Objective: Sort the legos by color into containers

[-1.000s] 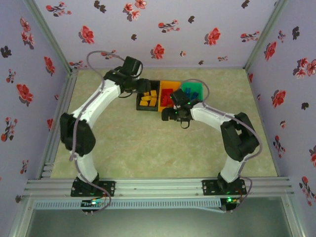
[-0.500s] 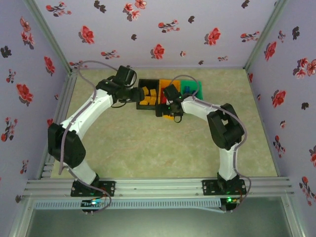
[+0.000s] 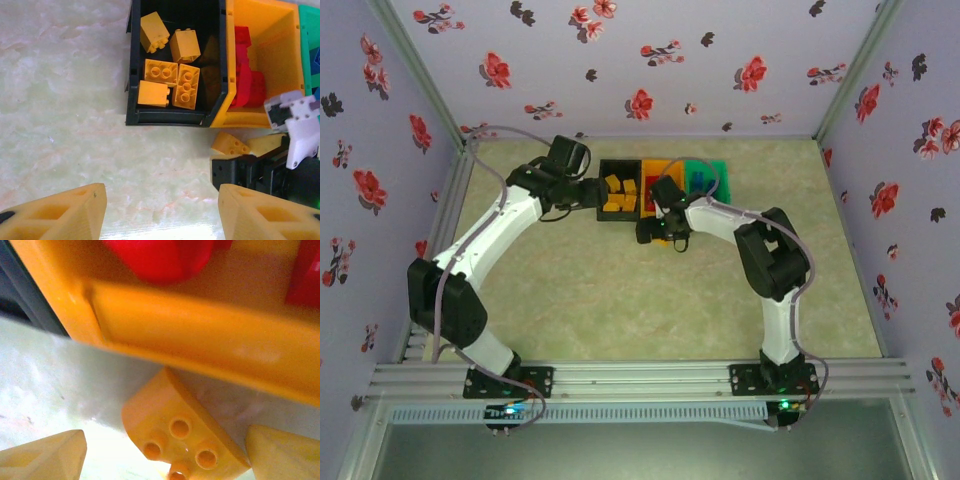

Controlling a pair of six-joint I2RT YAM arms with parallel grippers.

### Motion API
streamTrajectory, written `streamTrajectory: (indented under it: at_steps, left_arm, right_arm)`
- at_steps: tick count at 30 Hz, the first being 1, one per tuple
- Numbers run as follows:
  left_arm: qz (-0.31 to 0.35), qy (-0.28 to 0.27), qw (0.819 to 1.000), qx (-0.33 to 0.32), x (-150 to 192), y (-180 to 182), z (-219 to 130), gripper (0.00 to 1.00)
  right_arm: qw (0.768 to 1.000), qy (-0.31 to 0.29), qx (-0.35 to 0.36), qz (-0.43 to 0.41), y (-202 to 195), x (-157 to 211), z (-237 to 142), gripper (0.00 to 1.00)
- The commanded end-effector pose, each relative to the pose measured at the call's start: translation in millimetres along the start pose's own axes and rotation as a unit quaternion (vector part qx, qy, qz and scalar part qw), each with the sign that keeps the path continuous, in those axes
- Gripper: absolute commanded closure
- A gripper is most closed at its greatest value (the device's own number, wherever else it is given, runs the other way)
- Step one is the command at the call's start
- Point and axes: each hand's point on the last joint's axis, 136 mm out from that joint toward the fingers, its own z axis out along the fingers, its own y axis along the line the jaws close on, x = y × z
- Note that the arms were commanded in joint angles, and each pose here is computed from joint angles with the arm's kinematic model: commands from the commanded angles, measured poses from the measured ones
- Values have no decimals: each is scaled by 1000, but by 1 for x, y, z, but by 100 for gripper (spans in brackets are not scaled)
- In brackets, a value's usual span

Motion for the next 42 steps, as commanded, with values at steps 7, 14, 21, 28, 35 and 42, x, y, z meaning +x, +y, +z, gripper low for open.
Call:
streamTrajectory:
  at_steps: [7, 14, 21, 28, 35, 42]
  left_arm:
    - [-12, -18, 1000, 3, -3, 4, -17, 39]
    - [-14, -18, 1000, 3, 1, 6, -19, 39]
    - [-17, -21, 1000, 6, 3, 7, -25, 39]
    - [-14, -22, 1000, 8, 5, 8, -31, 39]
    - [-15, -29, 999, 10, 5, 8, -39, 39]
    - [-17, -34, 999, 10, 4, 10, -48, 39]
  right_arm:
    - [999, -4, 44, -3, -1, 17, -10, 25]
    - [997, -8, 83, -2, -9, 2, -7, 43]
    - [996, -5, 82, -19, -8, 3, -10, 72]
    - [998, -12, 55, -37, 4, -1, -31, 88]
    - [997, -58, 29, -46, 25, -35, -78, 89]
    - [994, -99, 8, -49, 51, -84, -100, 89]
